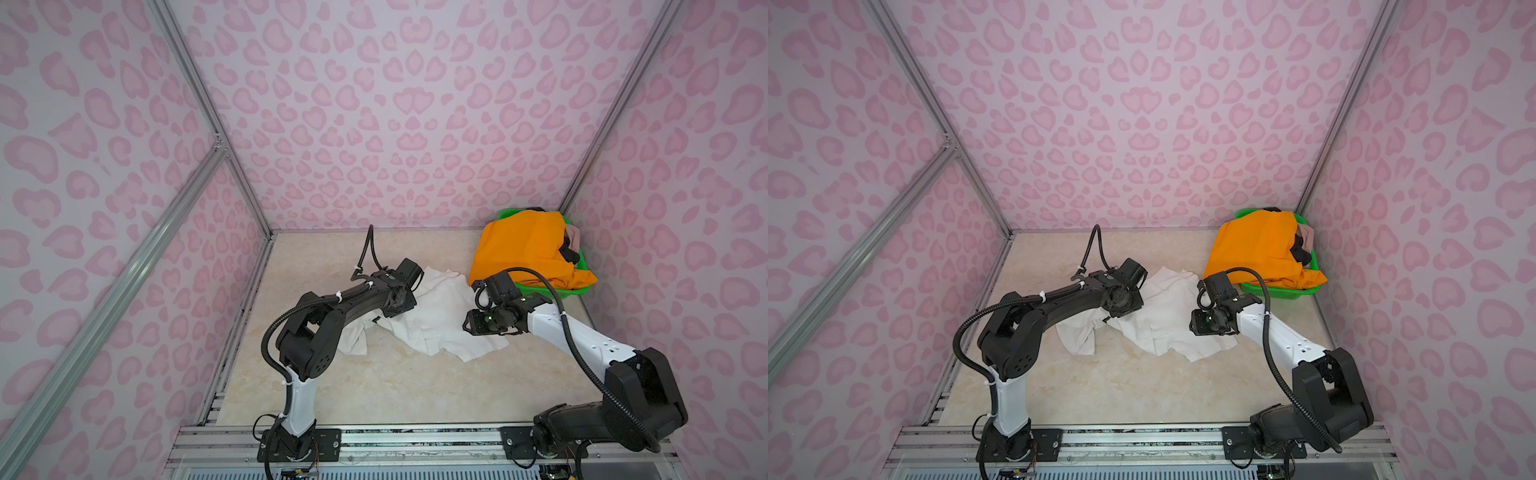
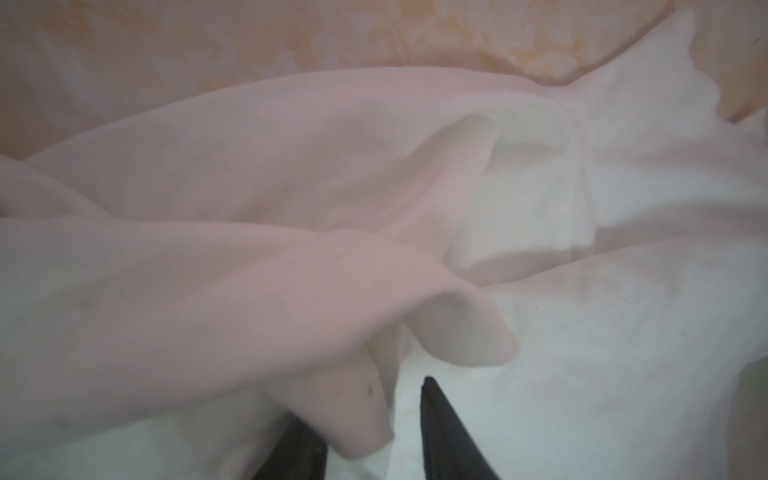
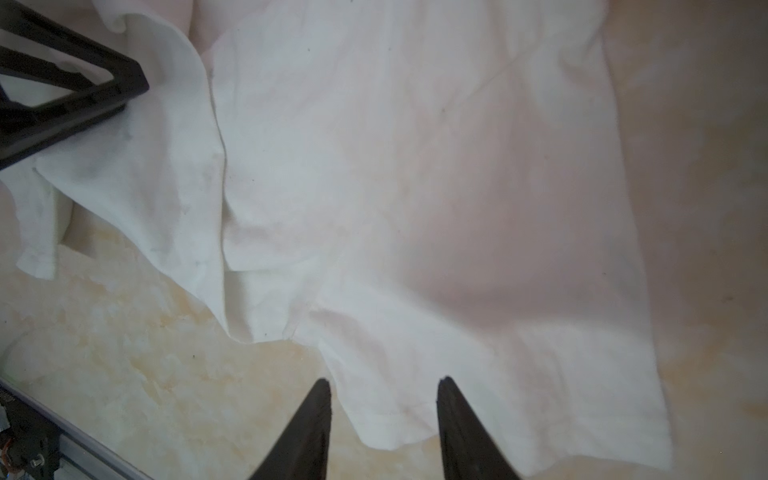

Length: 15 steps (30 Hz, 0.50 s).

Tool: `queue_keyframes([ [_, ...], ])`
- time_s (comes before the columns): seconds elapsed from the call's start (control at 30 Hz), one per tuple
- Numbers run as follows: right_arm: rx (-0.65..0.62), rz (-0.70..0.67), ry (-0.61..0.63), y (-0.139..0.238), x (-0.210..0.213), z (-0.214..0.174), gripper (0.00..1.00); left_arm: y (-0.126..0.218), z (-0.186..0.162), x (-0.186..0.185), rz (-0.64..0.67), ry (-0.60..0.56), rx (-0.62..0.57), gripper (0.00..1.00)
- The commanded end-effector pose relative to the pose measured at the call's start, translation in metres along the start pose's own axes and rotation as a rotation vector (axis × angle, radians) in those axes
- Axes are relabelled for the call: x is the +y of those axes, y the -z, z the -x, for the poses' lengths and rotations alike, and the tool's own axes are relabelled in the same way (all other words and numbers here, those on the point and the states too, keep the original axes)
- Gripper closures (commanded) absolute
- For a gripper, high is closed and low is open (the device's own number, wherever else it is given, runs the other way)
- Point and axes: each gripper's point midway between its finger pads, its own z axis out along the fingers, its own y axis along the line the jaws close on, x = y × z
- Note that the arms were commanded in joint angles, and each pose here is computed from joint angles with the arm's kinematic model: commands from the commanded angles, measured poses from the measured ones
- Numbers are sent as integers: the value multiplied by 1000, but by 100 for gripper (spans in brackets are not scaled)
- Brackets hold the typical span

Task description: Fold and stack the mixed laundry pile

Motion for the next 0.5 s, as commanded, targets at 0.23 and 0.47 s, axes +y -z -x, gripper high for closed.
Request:
queue_keyframes([
  [0.23,7,13,5,0,-2,-4,57,12,24,8,23,37,-87,74],
  [0.47,10,18,4,-1,-2,-5,57,19,34,9,2,61,-95,74],
])
